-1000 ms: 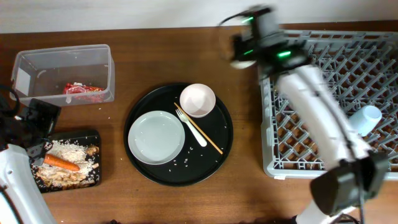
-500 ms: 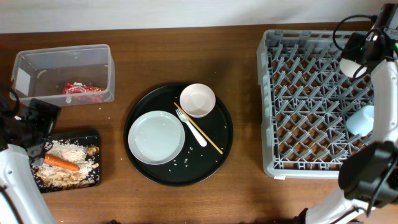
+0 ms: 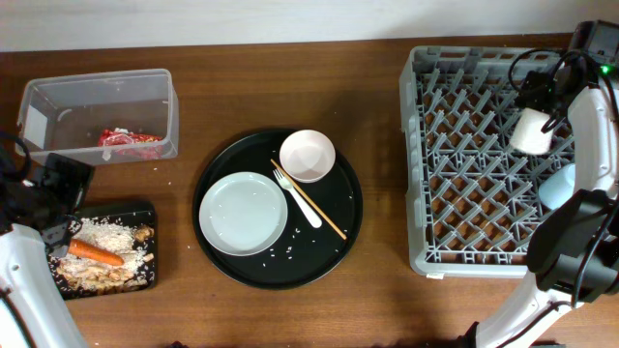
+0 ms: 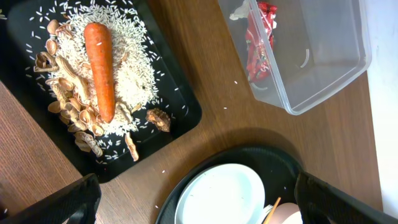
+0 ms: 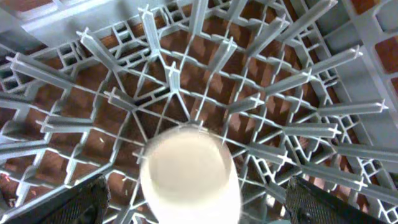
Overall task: Sort waste into correct bins and load items into the dishwasher rack
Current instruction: 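Carry the white cup right and place it in the rack, then reach the right gripper to the pink bowl and grasp its rim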
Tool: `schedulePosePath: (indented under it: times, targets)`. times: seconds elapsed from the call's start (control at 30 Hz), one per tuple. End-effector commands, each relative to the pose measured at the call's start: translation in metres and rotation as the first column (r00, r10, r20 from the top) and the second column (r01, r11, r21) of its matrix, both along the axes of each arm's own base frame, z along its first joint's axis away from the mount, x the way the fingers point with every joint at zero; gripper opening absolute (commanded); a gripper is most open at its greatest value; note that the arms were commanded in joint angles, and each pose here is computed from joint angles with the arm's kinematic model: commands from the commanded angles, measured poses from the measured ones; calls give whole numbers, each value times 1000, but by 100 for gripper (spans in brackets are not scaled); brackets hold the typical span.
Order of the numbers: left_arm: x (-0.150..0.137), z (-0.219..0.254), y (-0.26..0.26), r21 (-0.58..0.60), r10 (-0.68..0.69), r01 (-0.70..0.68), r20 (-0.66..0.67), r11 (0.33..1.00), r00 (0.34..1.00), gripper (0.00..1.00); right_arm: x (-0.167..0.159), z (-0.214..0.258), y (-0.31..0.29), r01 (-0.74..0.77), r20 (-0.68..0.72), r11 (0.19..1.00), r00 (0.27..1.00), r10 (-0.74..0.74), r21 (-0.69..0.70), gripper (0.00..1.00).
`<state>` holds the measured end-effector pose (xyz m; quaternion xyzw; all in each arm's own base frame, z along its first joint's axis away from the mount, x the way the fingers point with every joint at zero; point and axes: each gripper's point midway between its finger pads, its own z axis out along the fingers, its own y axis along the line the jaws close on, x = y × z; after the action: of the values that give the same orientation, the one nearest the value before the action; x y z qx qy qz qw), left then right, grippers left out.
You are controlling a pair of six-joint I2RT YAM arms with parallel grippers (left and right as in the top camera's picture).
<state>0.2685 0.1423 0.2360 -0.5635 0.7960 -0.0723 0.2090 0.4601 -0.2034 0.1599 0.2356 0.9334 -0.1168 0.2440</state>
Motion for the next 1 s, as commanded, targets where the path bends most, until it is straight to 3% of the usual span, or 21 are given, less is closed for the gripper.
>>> schedulePosePath:
  times: [0.0,0.17,0.27,0.37,0.43,0.53,0.7,0.8,0.97]
  targets:
    - [-2,1,2,2,20,-20,0,1000,1000,99,-7,45,-1,32,88,999,996,-29,-32,93]
    - [-2,1,2,2,20,-20,0,1000,1000,99,-14,115,49,-86,276,994,959,63,72,93]
    - [-2,1,2,2,20,-20,0,1000,1000,99,-25,159,121,-315,404,929,889,217,194,93]
    - [-2,1,2,2,20,-20,0,1000,1000,99,-45,190,214,-603,510,742,755,413,292,93]
    - [-2,1,2,2,20,-20,0,1000,1000,99,-58,192,265,-716,517,630,678,523,301,93]
    - [-2,1,2,2,20,-20,0,1000,1000,99,-71,176,320,-798,459,534,599,656,279,92]
    - [-2,1,2,2,20,-20,0,1000,1000,99,-73,104,403,-836,204,510,546,813,204,74]
    - [-2,1,2,2,20,-20,0,1000,1000,99,-69,53,444,-847,94,492,516,851,200,71]
    - [-2,1,2,2,20,-20,0,1000,1000,99,-53,-15,489,-840,40,490,512,858,234,66]
